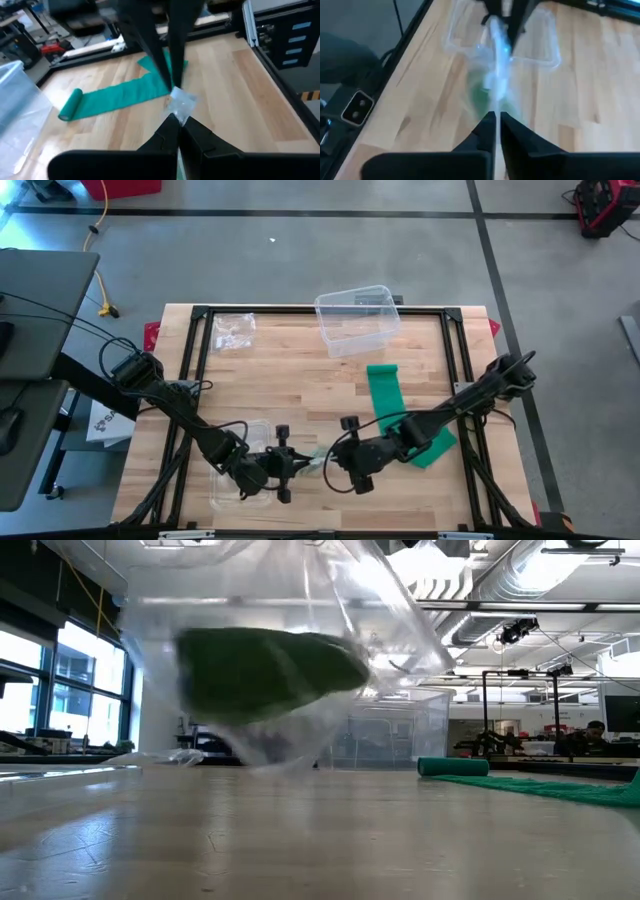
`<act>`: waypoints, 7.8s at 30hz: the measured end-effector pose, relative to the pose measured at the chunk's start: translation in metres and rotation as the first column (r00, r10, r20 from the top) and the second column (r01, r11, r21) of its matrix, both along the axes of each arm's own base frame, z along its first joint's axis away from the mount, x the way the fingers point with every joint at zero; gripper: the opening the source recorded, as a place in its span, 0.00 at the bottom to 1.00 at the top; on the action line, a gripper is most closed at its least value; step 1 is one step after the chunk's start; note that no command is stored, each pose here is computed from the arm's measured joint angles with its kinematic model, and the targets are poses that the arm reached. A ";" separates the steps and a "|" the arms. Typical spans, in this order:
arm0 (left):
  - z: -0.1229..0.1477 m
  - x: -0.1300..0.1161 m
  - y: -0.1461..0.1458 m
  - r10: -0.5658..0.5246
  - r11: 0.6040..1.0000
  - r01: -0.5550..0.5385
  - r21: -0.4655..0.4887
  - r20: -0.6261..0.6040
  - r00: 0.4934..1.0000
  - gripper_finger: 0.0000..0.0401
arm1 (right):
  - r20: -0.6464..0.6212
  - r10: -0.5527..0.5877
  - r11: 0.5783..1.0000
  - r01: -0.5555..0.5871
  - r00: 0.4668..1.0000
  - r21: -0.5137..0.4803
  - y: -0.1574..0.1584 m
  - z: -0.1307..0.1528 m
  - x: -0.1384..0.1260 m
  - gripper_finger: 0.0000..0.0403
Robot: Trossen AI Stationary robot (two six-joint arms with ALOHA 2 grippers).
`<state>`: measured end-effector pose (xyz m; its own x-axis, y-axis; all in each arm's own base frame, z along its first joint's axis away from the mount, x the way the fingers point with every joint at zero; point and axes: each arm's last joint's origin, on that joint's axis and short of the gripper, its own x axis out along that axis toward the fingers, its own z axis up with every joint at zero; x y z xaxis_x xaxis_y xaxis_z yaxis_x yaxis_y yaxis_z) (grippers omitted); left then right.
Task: Roll bandage
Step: Close the transparent zip bag, then roll the blue bandage
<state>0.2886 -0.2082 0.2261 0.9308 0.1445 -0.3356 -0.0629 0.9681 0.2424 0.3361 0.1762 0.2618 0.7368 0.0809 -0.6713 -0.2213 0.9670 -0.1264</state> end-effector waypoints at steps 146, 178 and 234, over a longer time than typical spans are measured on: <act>0.056 -0.005 0.025 0.011 0.988 0.018 -0.154 0.181 0.983 0.00 | -0.072 -0.148 0.986 0.142 0.986 -0.084 -0.010 0.009 0.003 0.01; 0.036 0.014 0.102 0.152 0.977 -0.168 -0.132 -0.124 0.981 0.00 | -0.167 -0.160 0.987 0.153 0.973 -0.053 -0.039 0.058 -0.064 0.42; 0.062 -0.022 0.245 0.334 0.909 -0.404 -0.105 -0.398 0.854 0.54 | 0.065 -0.353 0.933 0.356 0.933 -0.052 -0.126 0.001 -0.075 0.41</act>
